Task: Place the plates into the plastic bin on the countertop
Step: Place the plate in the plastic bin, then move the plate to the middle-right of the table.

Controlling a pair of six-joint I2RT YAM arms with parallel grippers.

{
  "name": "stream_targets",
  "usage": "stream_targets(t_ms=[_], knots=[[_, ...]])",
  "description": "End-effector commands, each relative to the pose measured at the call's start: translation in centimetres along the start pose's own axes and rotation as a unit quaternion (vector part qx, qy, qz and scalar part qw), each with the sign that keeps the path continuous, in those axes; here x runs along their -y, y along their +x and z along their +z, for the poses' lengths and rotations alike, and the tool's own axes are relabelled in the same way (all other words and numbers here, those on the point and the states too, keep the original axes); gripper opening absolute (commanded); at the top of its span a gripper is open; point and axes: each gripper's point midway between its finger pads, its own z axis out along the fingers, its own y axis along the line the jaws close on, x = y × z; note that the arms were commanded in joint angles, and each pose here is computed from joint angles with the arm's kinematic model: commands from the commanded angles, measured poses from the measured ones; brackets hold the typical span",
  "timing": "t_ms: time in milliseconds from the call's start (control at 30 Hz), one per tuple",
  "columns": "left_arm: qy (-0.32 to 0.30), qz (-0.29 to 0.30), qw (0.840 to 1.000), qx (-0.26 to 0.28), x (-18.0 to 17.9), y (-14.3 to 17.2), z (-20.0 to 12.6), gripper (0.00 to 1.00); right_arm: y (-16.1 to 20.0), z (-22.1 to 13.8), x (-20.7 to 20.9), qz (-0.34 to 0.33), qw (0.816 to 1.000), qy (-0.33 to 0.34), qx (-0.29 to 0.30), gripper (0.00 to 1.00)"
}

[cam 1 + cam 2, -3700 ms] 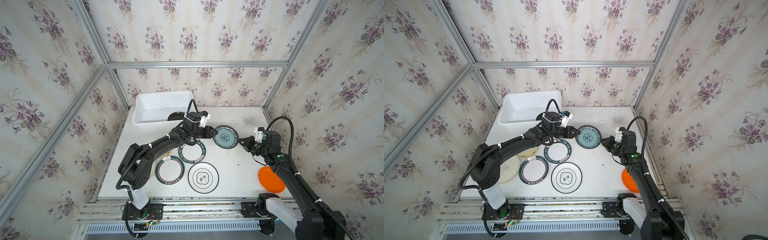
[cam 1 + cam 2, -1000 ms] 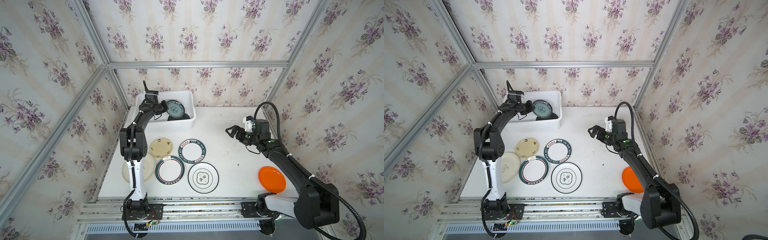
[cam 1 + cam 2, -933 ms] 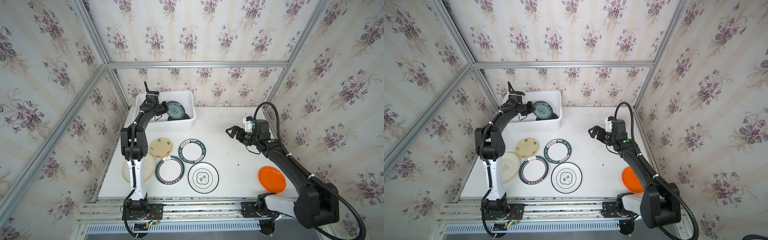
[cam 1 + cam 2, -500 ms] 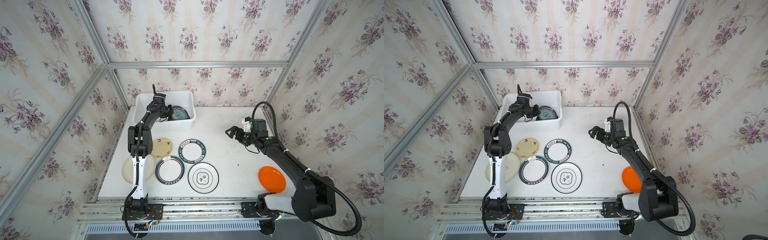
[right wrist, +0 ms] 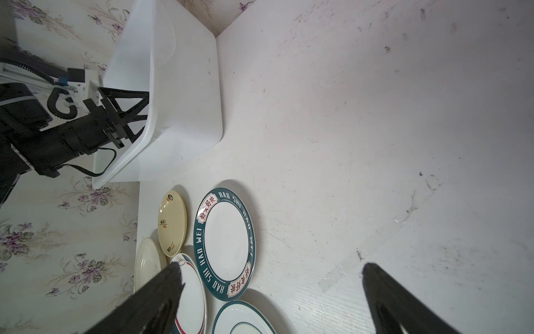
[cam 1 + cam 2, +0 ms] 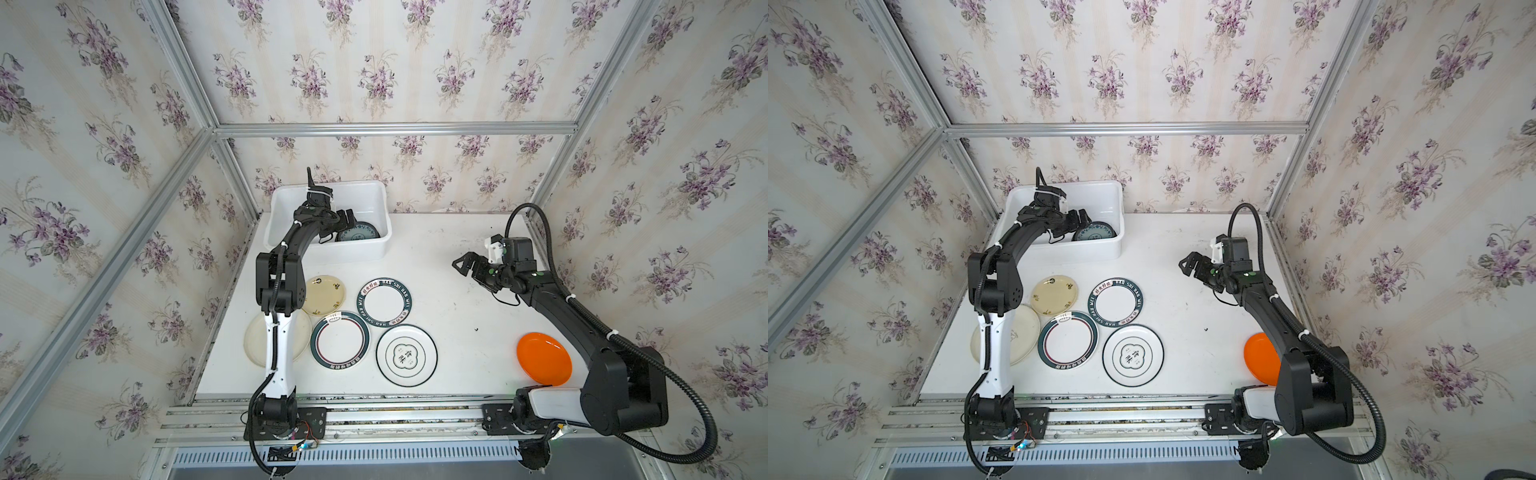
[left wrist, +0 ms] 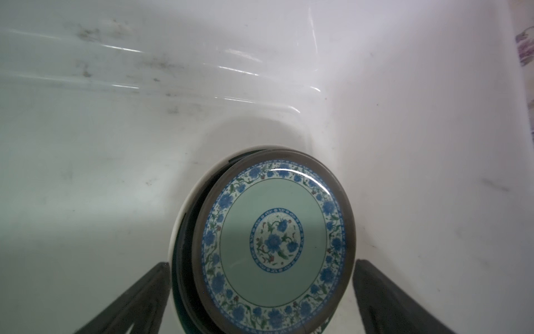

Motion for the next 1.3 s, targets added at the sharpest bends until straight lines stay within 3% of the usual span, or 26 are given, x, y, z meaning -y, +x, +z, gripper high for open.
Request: stream_targets(t_ms=[0, 167, 300, 500, 700, 933, 1267], knots=[[-0.017, 0.026, 0.999, 0.022, 0.2, -1.2, -1.0, 1.0, -0.2, -0.4, 2.0, -0.015, 0.999, 0.036, -0.001, 1.0], [-0.011, 0.042, 0.998, 0.04, 1.6, -2.2, -2.8, 1.0, -0.7, -1.8, 5.5, -0.032, 0.992, 0.125, 0.004, 1.0], [-0.011, 0.056, 0.996, 0.063, 2.9, -3.2, -5.2, 1.0, -0.4, -4.2, 10.0, -0.053, 0.967, 0.247, 0.045, 1.0], [-0.001, 0.069, 0.99, 0.123, 5.0, -3.2, -9.2, 1.0, 1.1, -6.6, 12.0, -0.055, 0.948, 0.313, 0.032, 1.0], [0.029, 0.067, 0.981, 0.18, 6.7, -1.7, -13.9, 1.0, 2.5, -7.9, 13.2, -0.023, 0.938, 0.345, 0.025, 1.0], [0.069, 0.05, 0.979, 0.184, 7.7, 3.3, -17.8, 1.0, 3.7, -9.5, 15.6, 0.024, 0.925, 0.38, -0.016, 1.0], [0.162, 0.045, 0.973, 0.156, 10.5, 9.0, -18.8, 1.0, 6.9, -7.9, 16.8, 0.087, 0.924, 0.363, -0.082, 1.0]])
